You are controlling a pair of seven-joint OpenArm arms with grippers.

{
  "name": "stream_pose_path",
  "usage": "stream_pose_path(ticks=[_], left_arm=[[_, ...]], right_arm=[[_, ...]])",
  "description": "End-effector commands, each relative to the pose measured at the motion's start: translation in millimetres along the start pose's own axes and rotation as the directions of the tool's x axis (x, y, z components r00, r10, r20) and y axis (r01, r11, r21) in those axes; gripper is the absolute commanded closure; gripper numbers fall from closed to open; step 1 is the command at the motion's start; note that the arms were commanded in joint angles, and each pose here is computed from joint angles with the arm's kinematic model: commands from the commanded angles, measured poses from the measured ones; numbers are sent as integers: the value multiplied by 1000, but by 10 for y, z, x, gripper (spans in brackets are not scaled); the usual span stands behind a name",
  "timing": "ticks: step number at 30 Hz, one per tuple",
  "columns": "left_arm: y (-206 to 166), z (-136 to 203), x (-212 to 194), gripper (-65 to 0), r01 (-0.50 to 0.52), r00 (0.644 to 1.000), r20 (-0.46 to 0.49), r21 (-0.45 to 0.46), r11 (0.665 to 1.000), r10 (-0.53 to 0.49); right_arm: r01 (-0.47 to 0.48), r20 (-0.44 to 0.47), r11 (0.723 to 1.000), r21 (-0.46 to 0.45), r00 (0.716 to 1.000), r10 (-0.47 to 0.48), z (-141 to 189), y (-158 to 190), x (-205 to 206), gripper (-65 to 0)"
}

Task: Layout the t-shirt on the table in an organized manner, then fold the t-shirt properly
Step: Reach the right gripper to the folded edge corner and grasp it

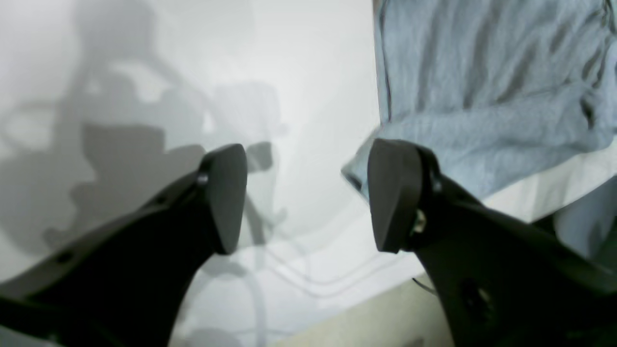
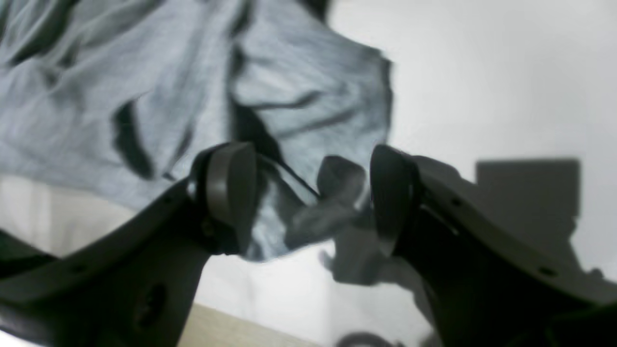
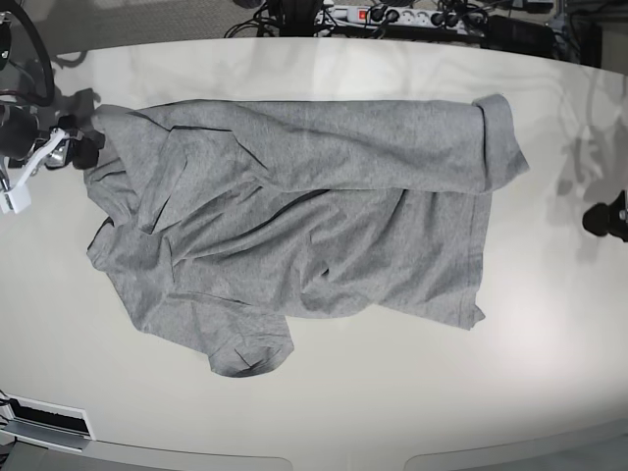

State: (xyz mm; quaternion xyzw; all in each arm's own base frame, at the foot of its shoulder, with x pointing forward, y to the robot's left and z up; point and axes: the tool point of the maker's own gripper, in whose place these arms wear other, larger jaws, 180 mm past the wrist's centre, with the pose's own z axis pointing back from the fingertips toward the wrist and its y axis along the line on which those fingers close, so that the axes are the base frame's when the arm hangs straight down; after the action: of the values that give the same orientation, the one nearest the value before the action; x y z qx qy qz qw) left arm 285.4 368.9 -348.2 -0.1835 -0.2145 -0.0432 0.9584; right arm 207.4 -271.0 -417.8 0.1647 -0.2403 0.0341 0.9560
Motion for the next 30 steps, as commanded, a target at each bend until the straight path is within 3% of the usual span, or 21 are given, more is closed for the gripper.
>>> stream_pose_path(ticks=[1, 8, 12, 17, 30], left_arm=[[24, 140, 134, -401, 14, 999, 43, 6, 1000, -14], [42, 97, -46, -401, -2, 1000, 4, 5, 1000, 2], [44, 94, -66, -401, -2, 1000, -7, 7, 1000, 2], [37, 85, -96, -401, -2, 1000, -22, 5, 1000, 2], [52, 53, -248, -401, -16, 999, -49, 5, 1000, 16]], right_arm=[[7, 35, 1000, -1, 999, -7, 24, -10, 91, -394], [80, 51, 996, 37, 995, -82, -155, 61, -55, -394], [74, 54, 996, 58, 995, -78, -176, 118, -63, -394], [59, 86, 987, 147, 994, -72, -201, 314, -25, -394], [20, 133, 986, 164, 990, -42, -15, 229, 245, -392]])
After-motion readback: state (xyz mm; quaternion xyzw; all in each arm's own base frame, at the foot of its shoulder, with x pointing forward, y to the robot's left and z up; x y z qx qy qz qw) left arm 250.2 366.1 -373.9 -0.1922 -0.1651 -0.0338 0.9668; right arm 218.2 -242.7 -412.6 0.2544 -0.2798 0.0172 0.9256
